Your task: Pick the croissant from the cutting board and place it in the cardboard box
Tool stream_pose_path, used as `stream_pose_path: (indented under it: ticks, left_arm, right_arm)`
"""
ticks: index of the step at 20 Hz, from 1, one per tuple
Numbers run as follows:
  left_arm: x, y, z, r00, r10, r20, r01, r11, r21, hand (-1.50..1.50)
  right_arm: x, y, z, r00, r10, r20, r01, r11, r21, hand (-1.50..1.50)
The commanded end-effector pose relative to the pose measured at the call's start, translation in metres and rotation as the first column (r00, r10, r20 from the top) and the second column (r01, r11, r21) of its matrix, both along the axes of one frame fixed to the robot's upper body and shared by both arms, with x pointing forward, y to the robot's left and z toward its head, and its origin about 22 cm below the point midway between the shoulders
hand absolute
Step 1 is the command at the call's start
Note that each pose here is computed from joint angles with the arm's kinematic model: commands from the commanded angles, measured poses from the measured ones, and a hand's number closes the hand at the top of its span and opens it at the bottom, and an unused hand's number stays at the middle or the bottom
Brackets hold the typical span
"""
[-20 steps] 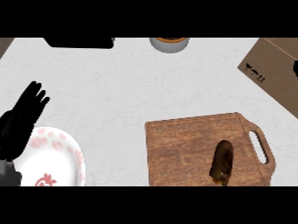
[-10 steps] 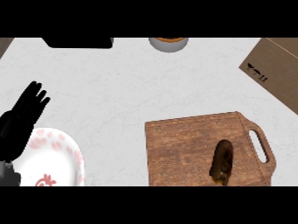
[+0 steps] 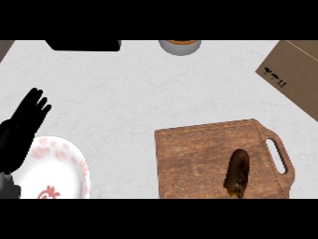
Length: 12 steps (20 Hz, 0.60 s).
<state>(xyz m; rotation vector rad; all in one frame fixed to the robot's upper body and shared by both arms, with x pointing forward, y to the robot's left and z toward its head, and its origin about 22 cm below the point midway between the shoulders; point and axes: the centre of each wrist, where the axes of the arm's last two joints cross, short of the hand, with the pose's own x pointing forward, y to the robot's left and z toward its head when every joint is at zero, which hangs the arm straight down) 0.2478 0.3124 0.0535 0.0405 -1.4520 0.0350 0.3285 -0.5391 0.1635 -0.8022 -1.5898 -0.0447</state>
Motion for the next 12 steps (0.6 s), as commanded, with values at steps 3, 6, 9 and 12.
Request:
stream_pose_path:
  ticks: [3,6,9,12]
  left_arm:
    - [-0.003,0.007,0.005,1.0,-0.007,0.011,0.007,1.0,0.011,0.0]
    - [-0.006,0.0,-0.005,1.0,-0.003,-0.004,0.003,1.0,0.012,0.0]
    - [0.015,-0.004,-0.005,0.999,-0.026,0.024,0.025,1.0,0.012,0.0]
    - [0.004,-0.002,-0.003,1.0,-0.003,0.011,0.003,1.0,-0.008,0.0]
  right_arm:
    - [-0.05,-0.042,-0.002,0.999,0.003,0.033,-0.005,0.998,0.058,-1.5]
    - [-0.052,-0.046,0.011,0.998,0.048,0.028,-0.049,0.998,0.035,-1.5]
    - [-0.055,-0.046,-0.002,0.997,0.07,0.03,-0.07,0.997,0.021,-1.5]
    - [-0.068,-0.054,-0.005,0.998,0.05,0.031,-0.05,0.999,-0.001,-1.5]
